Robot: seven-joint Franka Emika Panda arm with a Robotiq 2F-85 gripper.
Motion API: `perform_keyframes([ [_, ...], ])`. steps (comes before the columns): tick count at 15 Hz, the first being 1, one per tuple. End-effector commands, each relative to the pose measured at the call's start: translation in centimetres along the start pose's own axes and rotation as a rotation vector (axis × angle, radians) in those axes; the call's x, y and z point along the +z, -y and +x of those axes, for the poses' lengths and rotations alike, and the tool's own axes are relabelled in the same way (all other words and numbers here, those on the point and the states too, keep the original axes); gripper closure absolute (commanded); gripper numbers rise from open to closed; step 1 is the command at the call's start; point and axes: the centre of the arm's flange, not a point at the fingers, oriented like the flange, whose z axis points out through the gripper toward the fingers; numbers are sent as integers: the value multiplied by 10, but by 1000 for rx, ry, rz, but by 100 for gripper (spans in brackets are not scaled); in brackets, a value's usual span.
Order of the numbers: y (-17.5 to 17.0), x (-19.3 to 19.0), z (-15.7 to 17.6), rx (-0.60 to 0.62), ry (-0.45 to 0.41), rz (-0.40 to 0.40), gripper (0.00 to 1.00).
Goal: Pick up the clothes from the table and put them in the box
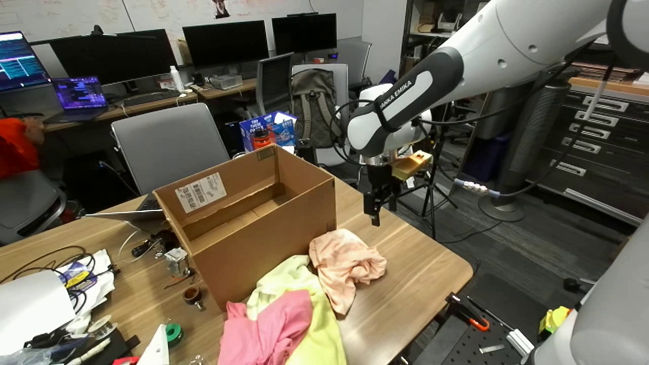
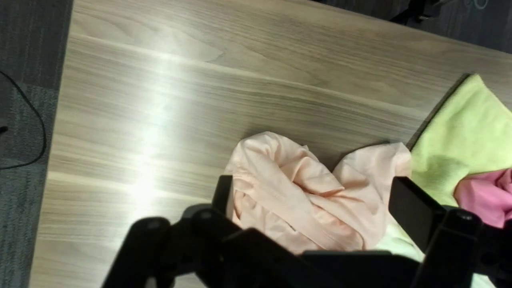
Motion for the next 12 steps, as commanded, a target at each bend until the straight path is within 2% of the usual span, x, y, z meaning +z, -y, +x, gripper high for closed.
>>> perform_keyframes([
  [1,21,4,5,-58,10,52,0],
  [2,25,6,6,-66,12,59,0],
  [4,40,16,28,-64,5,70,0],
  [8,90,52,85,-35,-39,87,0],
  [12,131,90,117,7,-86,56,0],
])
